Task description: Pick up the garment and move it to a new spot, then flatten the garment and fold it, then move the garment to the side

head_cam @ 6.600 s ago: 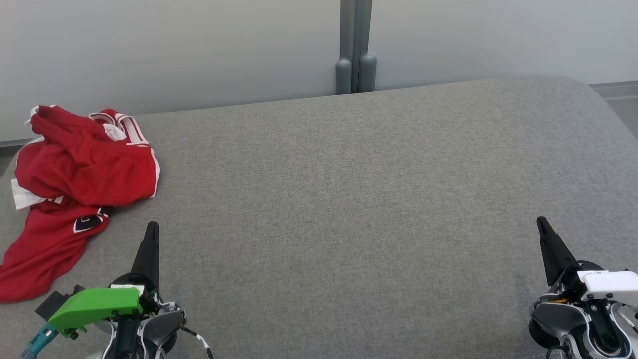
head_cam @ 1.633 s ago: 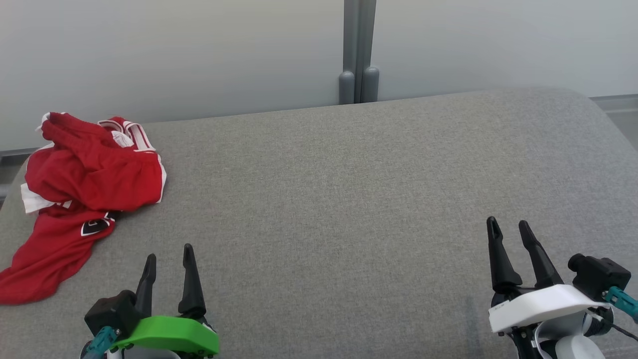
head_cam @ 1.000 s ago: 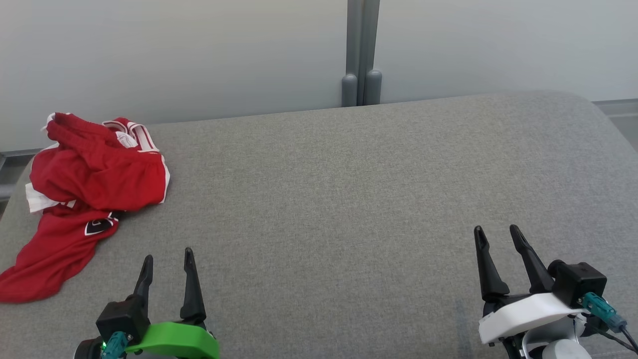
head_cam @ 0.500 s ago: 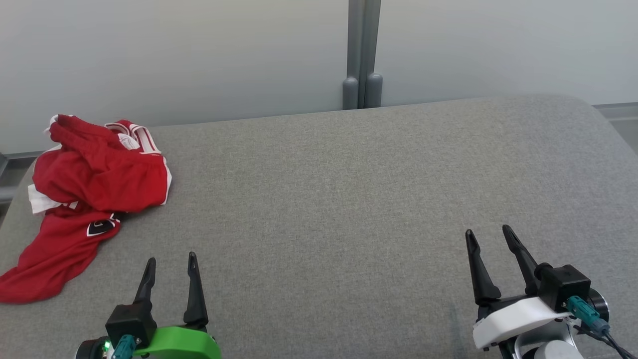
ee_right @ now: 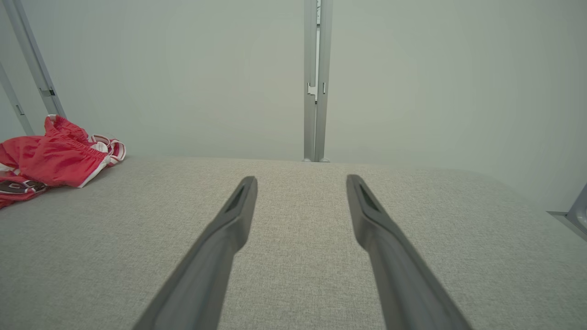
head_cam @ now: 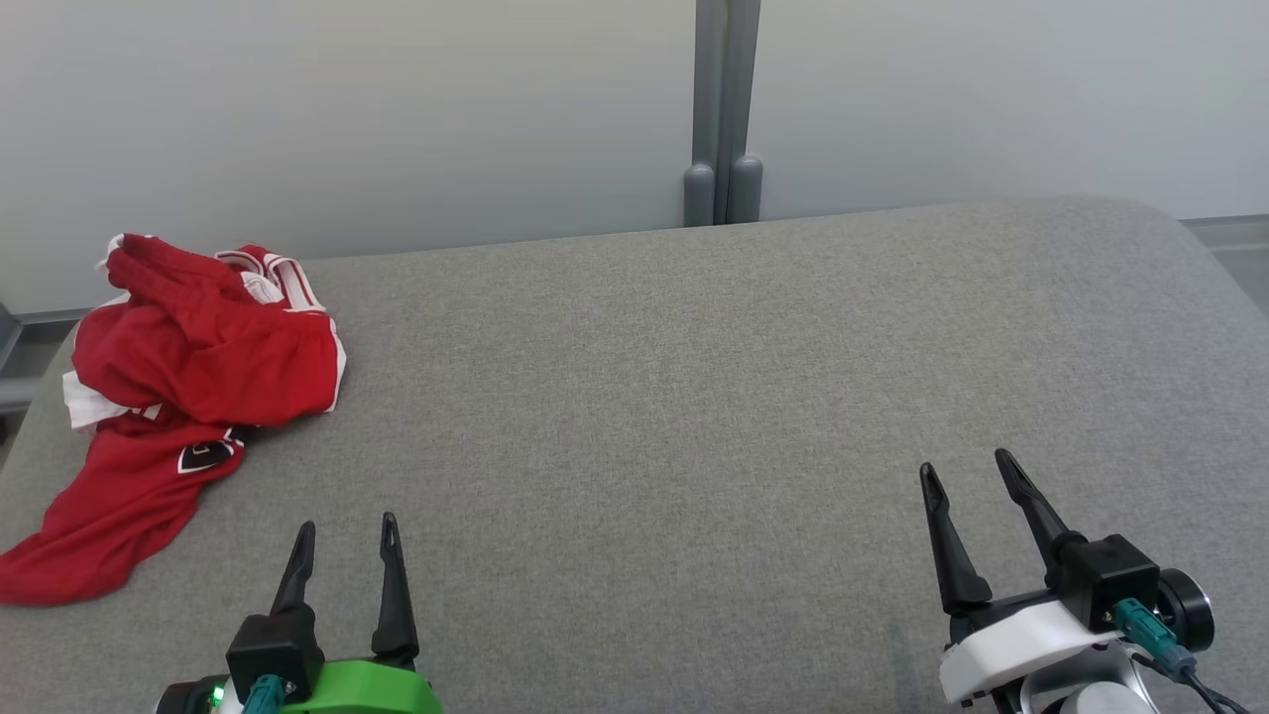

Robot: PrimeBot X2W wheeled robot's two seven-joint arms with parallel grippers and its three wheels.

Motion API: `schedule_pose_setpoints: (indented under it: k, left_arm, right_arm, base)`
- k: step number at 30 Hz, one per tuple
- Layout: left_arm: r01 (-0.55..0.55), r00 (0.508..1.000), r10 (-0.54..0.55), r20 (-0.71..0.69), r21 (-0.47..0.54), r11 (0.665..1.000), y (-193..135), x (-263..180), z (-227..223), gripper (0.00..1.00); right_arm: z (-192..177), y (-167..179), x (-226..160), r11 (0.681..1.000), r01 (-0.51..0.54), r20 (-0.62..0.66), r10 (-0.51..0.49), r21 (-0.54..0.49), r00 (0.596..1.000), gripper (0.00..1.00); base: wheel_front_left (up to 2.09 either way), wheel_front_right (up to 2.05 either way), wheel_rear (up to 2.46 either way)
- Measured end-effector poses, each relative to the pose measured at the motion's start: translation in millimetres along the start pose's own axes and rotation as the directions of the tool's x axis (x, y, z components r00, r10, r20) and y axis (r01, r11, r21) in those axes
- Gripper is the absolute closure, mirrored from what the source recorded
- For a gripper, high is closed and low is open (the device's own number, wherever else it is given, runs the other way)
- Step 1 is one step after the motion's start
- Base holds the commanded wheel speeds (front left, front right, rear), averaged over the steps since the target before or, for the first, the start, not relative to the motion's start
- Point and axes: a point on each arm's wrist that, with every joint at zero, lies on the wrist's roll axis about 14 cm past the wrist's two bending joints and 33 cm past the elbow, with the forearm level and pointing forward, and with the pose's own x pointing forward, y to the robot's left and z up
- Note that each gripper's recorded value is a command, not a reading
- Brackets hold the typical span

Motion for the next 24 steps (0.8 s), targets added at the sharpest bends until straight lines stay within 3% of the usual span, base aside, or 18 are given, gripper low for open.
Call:
schedule_pose_setpoints:
  k: [24]
  left_arm:
    - [-0.007,1.000,0.007,-0.020,-0.012,1.000,1.1,-1.9,-6.3,0.00]
  right_arm:
    - [-1.4,-4.0,-0.2,1.000,0.011,-0.004,-0.011,-0.001,1.000,0.00]
  base:
    - [0.00,0.00,0.00]
